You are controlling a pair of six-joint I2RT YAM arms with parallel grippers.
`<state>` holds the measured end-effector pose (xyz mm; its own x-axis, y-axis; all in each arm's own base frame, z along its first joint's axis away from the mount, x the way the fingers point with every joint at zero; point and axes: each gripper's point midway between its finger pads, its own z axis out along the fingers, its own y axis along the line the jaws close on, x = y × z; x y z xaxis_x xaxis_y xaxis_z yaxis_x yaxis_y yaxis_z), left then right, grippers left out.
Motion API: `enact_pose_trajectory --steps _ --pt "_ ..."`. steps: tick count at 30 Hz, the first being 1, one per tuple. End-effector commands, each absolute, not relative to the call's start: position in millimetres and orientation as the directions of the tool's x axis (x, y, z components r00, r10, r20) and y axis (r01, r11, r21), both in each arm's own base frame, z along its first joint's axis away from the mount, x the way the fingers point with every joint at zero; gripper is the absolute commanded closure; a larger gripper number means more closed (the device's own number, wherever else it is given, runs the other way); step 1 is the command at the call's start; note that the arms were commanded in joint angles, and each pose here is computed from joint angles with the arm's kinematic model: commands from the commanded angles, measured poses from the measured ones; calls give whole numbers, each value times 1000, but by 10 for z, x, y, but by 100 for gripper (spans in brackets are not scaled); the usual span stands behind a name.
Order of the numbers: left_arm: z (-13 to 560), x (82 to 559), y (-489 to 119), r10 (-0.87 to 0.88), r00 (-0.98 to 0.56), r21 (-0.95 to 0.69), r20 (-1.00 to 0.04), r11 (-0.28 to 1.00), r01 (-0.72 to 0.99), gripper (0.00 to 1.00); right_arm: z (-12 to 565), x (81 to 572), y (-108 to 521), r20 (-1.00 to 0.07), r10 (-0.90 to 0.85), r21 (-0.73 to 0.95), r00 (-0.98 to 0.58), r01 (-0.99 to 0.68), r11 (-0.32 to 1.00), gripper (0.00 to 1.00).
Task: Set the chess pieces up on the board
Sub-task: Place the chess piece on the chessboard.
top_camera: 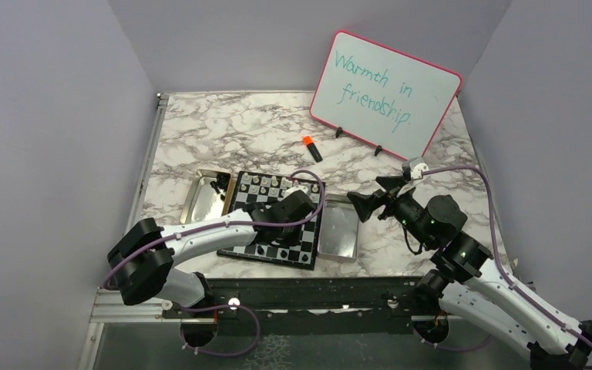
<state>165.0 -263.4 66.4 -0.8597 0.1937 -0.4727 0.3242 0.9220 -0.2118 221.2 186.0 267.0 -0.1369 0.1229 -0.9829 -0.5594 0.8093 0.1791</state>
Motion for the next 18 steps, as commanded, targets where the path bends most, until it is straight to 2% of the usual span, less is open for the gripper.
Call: enact_pose_trajectory --steps 1,18 --pt "550 1531 -2623 213 -880 -219 -425 919 328 96 2713 2229 1798 -982 142 188 -127 -530 827 0" --pt "482 1529 -2671 226 -881 -217 -415 916 337 92 2695 2222 1832 -979 151 200 -134 -541 817 0"
